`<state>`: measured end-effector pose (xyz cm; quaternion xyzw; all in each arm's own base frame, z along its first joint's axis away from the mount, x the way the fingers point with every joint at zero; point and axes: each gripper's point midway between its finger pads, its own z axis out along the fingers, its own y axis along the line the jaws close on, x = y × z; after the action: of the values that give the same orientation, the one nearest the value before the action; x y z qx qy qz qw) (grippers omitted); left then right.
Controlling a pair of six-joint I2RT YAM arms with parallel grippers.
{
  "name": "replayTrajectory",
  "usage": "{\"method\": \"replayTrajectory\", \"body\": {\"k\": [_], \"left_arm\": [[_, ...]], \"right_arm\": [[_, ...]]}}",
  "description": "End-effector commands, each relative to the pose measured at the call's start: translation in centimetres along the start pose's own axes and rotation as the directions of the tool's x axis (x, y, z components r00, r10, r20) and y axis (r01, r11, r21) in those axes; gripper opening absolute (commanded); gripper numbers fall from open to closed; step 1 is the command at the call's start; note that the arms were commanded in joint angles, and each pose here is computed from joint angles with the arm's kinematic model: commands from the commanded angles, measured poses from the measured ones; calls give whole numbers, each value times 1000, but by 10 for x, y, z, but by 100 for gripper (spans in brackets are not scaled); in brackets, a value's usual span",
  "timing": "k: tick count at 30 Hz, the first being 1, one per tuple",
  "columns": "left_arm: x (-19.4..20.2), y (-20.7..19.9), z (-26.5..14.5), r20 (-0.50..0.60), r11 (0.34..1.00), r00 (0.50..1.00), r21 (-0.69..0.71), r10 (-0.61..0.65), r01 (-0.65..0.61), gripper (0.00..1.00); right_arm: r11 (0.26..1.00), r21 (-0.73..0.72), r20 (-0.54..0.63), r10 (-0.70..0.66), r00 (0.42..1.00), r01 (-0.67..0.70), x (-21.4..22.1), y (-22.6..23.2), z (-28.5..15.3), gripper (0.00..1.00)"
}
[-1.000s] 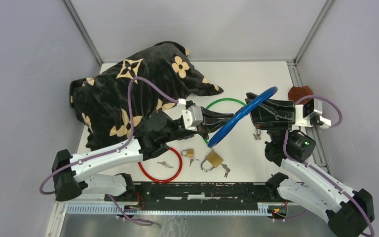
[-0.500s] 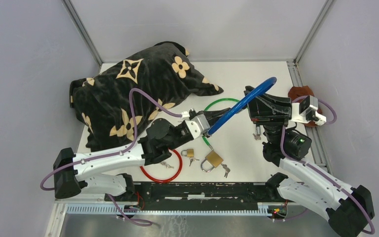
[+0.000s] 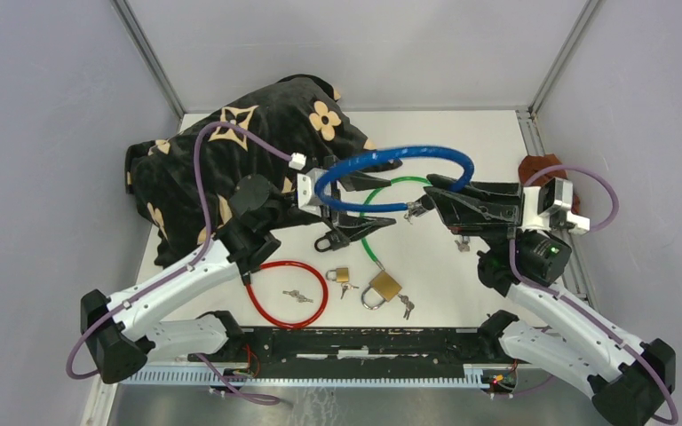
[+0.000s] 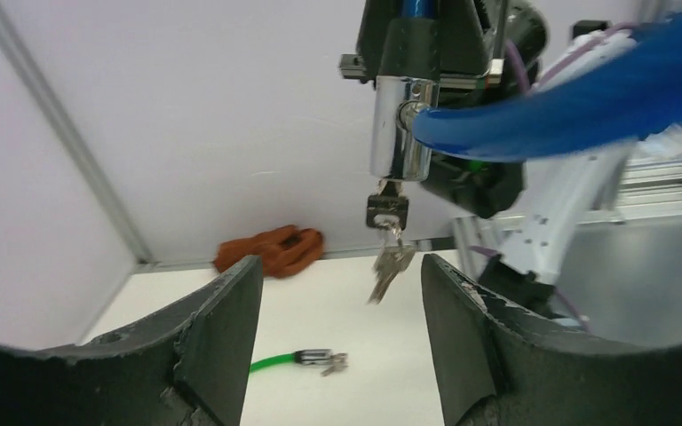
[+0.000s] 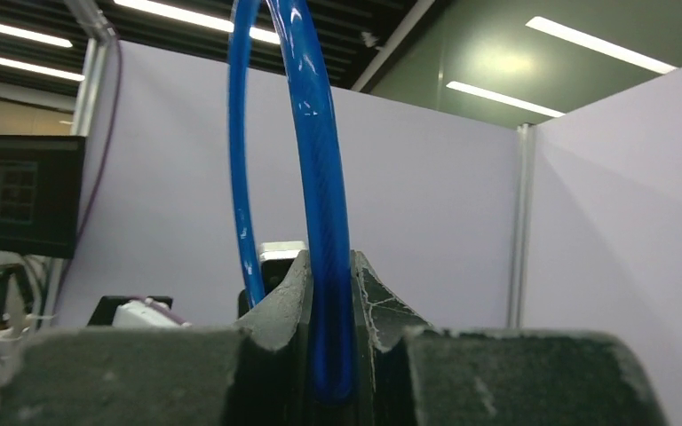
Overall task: Lock with the key
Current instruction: Lock the lock.
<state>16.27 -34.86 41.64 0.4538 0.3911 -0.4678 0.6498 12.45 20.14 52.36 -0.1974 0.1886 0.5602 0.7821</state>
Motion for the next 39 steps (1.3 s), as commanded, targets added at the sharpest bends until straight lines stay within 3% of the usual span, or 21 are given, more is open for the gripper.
{"method": "replayTrajectory", "body": {"k": [1,5,10,26,28,32,36,39], "left_arm": [[-21,-38,4,7,940,974,263,-225,216,72],[-25,-51,6,6,880,944,362,-331,306,72],[-33,-48,6,47,890,950,367,-308,270,67],[-41,-36,21,104,894,940,359,-325,269,63],[-40,-37,21,101,890,938,364,-331,275,55],[-36,-40,19,90,886,939,371,-333,278,28],[-38,-44,17,94,885,942,381,-323,266,7],[-40,-46,16,97,886,942,383,-322,263,2]], "right_arm": [[977,-215,80,28,996,-10,-27,38,16,0],[958,-285,98,52,994,-22,-33,50,18,0],[949,-314,90,37,995,-7,-36,55,21,0],[939,-341,78,73,994,-42,-32,56,24,0],[941,-336,81,74,994,-43,-32,55,24,0],[945,-326,85,74,994,-43,-33,53,25,0],[950,-308,88,80,993,-49,-31,49,26,0],[955,-292,93,83,992,-52,-31,46,26,0]]}}
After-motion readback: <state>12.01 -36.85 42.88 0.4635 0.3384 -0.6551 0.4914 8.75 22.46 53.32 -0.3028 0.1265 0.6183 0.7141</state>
